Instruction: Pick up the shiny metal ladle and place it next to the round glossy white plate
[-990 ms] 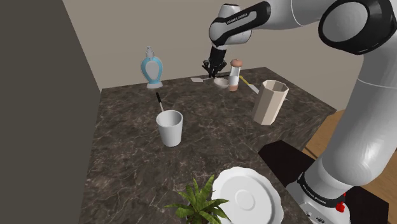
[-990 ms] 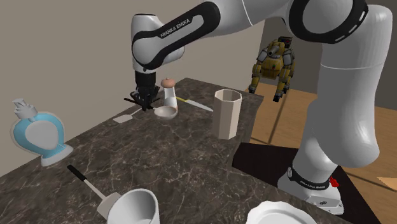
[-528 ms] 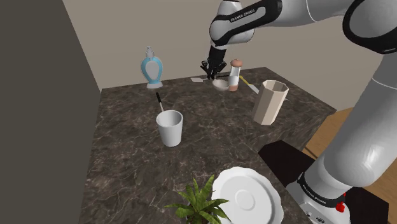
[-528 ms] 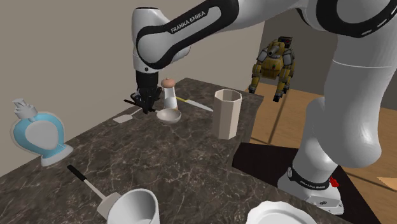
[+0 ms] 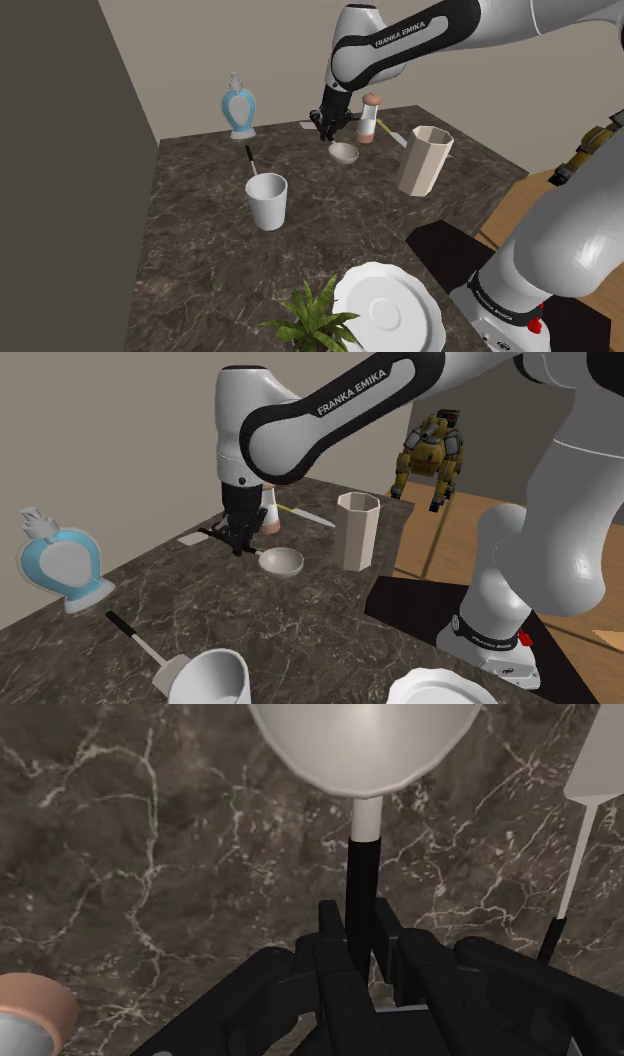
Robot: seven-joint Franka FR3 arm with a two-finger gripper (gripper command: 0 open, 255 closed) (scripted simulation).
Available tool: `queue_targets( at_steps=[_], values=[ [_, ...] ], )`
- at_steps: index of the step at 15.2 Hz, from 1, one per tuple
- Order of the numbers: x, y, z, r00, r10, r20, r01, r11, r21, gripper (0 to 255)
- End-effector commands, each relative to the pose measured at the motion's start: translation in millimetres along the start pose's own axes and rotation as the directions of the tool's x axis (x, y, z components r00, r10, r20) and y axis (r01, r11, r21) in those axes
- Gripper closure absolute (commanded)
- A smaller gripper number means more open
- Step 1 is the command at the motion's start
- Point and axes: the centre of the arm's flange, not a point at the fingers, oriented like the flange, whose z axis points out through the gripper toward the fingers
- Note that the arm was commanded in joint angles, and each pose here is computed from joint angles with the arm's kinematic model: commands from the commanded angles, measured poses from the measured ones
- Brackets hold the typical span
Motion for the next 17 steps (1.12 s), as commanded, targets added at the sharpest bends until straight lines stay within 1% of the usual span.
queue_targets(
  at_steps=[1,17],
  values=[
    [-22.8,-14.0,-2.9,1.0,0.001,-0.001,-0.001,1.0,0.0,255],
    [-202.3,-124.3,-17.6,1.0,0.001,-0.001,-0.001,1.0,0.0,255]
  ],
)
